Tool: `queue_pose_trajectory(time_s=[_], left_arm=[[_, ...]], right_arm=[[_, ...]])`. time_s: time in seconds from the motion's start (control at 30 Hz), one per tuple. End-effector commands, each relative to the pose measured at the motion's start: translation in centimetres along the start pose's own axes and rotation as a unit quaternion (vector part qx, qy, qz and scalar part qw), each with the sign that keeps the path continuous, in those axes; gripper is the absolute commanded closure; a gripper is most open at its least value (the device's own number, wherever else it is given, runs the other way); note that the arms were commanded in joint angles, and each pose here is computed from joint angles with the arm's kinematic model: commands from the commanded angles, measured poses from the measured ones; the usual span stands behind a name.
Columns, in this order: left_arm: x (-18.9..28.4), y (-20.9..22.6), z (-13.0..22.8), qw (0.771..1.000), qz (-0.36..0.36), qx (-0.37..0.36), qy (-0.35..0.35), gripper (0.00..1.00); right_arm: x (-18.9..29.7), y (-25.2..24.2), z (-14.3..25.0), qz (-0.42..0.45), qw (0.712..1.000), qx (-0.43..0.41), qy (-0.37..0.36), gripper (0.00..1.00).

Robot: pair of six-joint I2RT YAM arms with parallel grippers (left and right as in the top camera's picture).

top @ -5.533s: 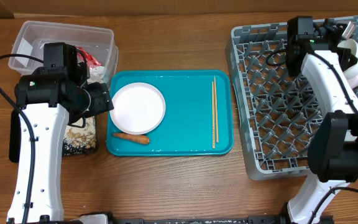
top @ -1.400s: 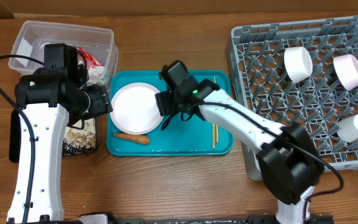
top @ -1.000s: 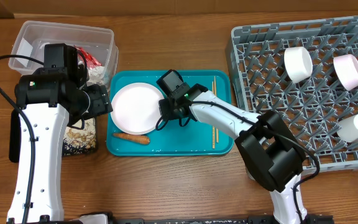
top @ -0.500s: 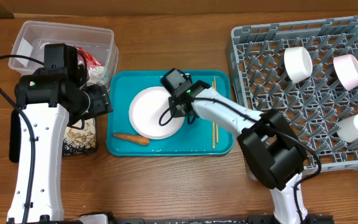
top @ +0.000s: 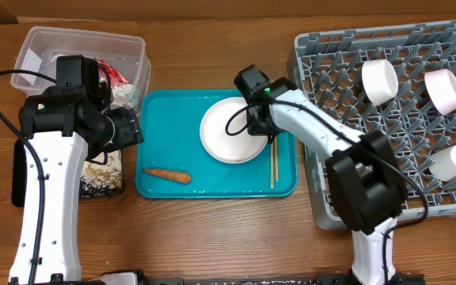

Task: Sort waste into correct bins and load items into the dishwasher
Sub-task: 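Grasp the white plate edge with the right gripper and lift, then stand the white plate upright in the dish rack and release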

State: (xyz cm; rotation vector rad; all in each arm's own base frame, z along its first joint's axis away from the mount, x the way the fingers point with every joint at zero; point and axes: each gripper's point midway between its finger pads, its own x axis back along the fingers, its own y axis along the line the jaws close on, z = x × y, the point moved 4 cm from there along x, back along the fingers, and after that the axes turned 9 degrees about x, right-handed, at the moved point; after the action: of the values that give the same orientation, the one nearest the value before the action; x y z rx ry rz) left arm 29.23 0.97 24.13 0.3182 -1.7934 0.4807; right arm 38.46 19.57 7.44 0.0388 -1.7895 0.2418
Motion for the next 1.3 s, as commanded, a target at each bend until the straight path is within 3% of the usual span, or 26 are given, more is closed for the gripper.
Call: queue_pose_trajectory(time_s=[0.0, 0.27, 0.5, 0.57, 0.8, 1.27], left_arm=[[0.8, 0.1, -0.4, 1.0, 0.0, 0.004, -0.017, 0.25], [0.8, 0.1, -0.4, 1.0, 0.0, 0.004, -0.016, 0.25], [0.8, 0.0, -0.5, 1.0, 0.001, 0.004, -0.018, 0.25], [0.8, 0.0, -0.5, 1.0, 0.001, 0.005, -0.017, 0.25], [0.8, 0.1, -0.5, 1.0, 0.001, 0.004, -0.017, 0.26], [0.8, 0.0, -0.6, 1.0, 0.001, 0.005, -0.019, 0.25]], right_arm=[[8.1, -3.0, -3.3, 0.044, 0.992, -0.009, -0.121, 0.96], [18.8, -12.0, -3.9, 0.221, 0.939, -0.07, -0.254, 0.96], [24.3, -21.0, -1.9, 0.494, 0.813, -0.158, -0.266, 0.96], [24.1, -22.1, -1.6, 0.512, 0.803, -0.168, -0.256, 0.96], [20.4, -23.5, -1.8, 0.48, 0.83, -0.175, -0.223, 0.96], [11.3, -20.0, -0.9, 0.414, 0.885, -0.128, -0.168, 0.96]])
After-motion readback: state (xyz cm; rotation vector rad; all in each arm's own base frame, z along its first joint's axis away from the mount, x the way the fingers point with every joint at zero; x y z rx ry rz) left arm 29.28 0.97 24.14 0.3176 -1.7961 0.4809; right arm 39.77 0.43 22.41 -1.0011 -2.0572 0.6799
